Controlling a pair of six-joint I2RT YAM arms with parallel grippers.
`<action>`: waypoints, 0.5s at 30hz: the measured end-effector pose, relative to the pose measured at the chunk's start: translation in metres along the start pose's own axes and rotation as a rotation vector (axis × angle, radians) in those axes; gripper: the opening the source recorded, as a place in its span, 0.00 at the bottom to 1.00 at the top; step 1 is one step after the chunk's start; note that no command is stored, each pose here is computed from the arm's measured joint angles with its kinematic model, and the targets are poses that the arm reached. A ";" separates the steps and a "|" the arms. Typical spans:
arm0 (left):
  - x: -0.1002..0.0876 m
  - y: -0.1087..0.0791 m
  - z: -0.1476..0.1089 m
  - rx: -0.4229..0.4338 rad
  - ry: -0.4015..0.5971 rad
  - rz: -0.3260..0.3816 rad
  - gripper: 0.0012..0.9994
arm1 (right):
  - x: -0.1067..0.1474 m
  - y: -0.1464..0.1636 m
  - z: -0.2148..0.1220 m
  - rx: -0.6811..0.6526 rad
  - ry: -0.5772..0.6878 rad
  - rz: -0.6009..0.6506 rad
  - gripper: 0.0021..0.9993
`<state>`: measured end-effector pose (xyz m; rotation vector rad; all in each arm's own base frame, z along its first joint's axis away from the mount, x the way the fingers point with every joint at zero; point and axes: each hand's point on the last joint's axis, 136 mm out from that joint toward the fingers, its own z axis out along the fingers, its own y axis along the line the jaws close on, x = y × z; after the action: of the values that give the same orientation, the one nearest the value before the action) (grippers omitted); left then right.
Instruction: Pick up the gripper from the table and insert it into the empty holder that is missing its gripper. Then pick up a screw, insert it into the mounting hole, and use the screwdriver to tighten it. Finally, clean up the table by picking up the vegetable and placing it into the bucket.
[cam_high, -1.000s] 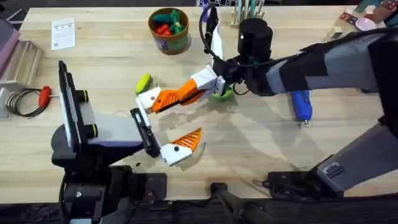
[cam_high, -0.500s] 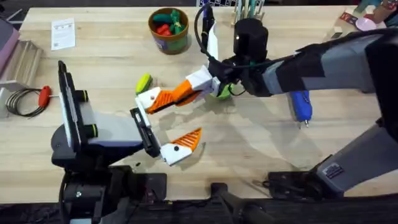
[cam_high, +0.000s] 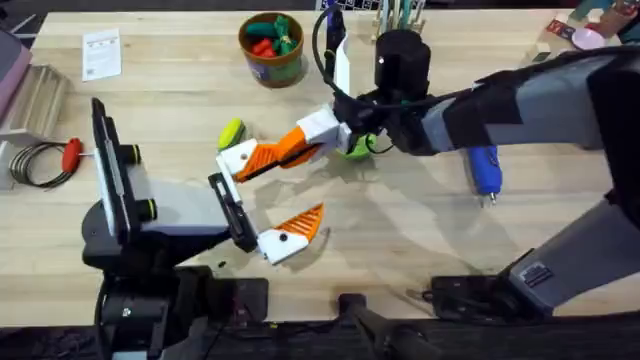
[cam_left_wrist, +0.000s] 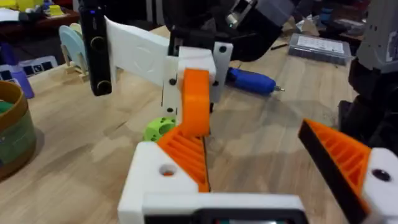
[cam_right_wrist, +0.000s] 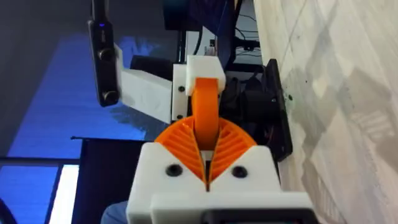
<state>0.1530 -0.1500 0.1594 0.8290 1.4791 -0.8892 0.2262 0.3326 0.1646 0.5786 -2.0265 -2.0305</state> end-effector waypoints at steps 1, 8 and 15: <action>0.000 0.000 0.000 0.000 0.000 0.000 0.99 | 0.000 0.000 0.000 0.000 -0.002 0.000 0.01; 0.000 0.000 0.000 0.001 0.000 0.000 0.99 | -0.006 -0.001 -0.001 0.009 -0.028 -0.001 0.01; 0.000 0.002 0.000 -0.010 0.000 0.000 0.99 | -0.009 -0.001 0.000 0.015 -0.043 0.014 0.01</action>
<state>0.1546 -0.1490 0.1594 0.8213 1.4822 -0.8811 0.2341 0.3361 0.1643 0.5267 -2.0659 -2.0384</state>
